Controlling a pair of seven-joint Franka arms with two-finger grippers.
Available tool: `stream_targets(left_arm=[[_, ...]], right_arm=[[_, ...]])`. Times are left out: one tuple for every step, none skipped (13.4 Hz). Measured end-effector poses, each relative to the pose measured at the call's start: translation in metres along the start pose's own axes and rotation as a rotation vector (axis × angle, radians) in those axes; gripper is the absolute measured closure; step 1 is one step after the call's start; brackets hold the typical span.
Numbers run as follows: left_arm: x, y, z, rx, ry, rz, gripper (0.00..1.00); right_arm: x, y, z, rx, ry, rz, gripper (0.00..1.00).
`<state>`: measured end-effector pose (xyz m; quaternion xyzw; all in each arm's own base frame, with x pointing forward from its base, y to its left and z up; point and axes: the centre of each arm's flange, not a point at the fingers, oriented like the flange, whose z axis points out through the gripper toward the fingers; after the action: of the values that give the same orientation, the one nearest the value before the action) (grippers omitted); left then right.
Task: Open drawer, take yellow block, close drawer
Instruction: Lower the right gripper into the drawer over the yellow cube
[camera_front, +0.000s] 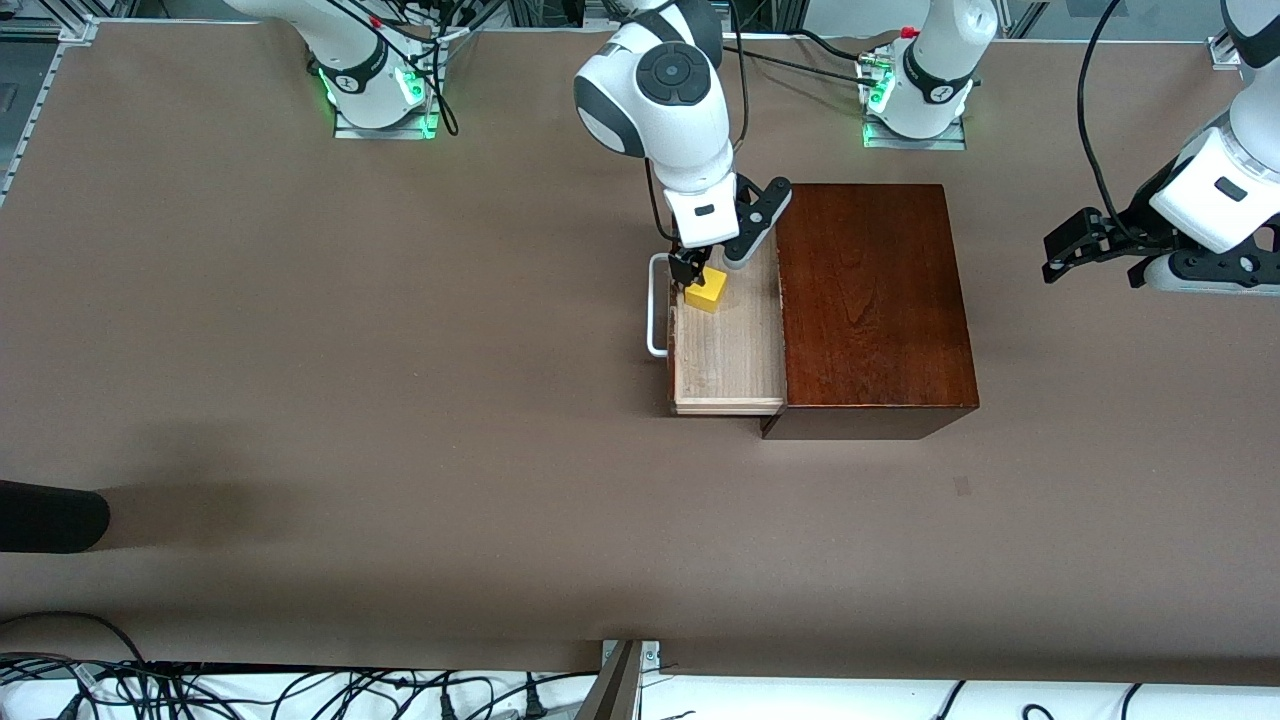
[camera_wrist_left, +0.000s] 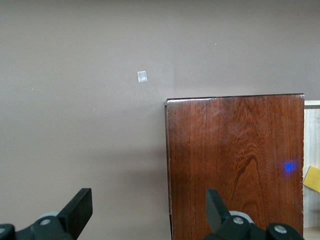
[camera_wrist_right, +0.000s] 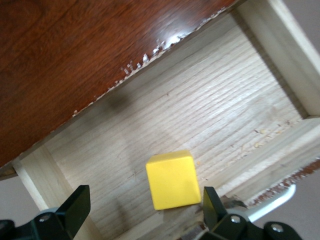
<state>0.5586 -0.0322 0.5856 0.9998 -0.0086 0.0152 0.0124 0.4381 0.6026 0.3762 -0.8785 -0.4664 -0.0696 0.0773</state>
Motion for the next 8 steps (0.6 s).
stream_targets(left_arm=[[0.000, 0.000, 0.000, 0.000, 0.000, 0.001, 0.00], [0.000, 0.001, 0.000, 0.000, 0.000, 0.002, 0.00], [0.000, 0.002, 0.000, 0.000, 0.000, 0.003, 0.00], [0.000, 0.002, 0.001, 0.000, -0.001, 0.003, 0.00], [0.000, 0.002, 0.001, 0.000, -0.002, 0.003, 0.00], [0.000, 0.002, 0.001, 0.000, -0.002, 0.003, 0.00], [0.000, 0.002, 0.001, 0.000, -0.002, 0.003, 0.00], [0.000, 0.002, 0.001, 0.000, -0.002, 0.003, 0.00]], right_arm=[[-0.001, -0.003, 0.006, -0.002, -0.008, -0.011, 0.00], [-0.001, -0.005, 0.012, -0.010, -0.017, -0.027, 0.00], [-0.002, -0.006, 0.017, -0.024, -0.025, -0.051, 0.00], [-0.003, -0.006, 0.021, -0.033, -0.032, -0.073, 0.00], [-0.003, -0.006, 0.025, -0.037, -0.038, -0.086, 0.00], [-0.004, -0.005, 0.028, -0.042, -0.043, -0.095, 0.00], [-0.004, -0.005, 0.030, -0.051, -0.047, -0.107, 0.00], [-0.004, -0.004, 0.031, -0.062, -0.051, -0.123, 0.00]])
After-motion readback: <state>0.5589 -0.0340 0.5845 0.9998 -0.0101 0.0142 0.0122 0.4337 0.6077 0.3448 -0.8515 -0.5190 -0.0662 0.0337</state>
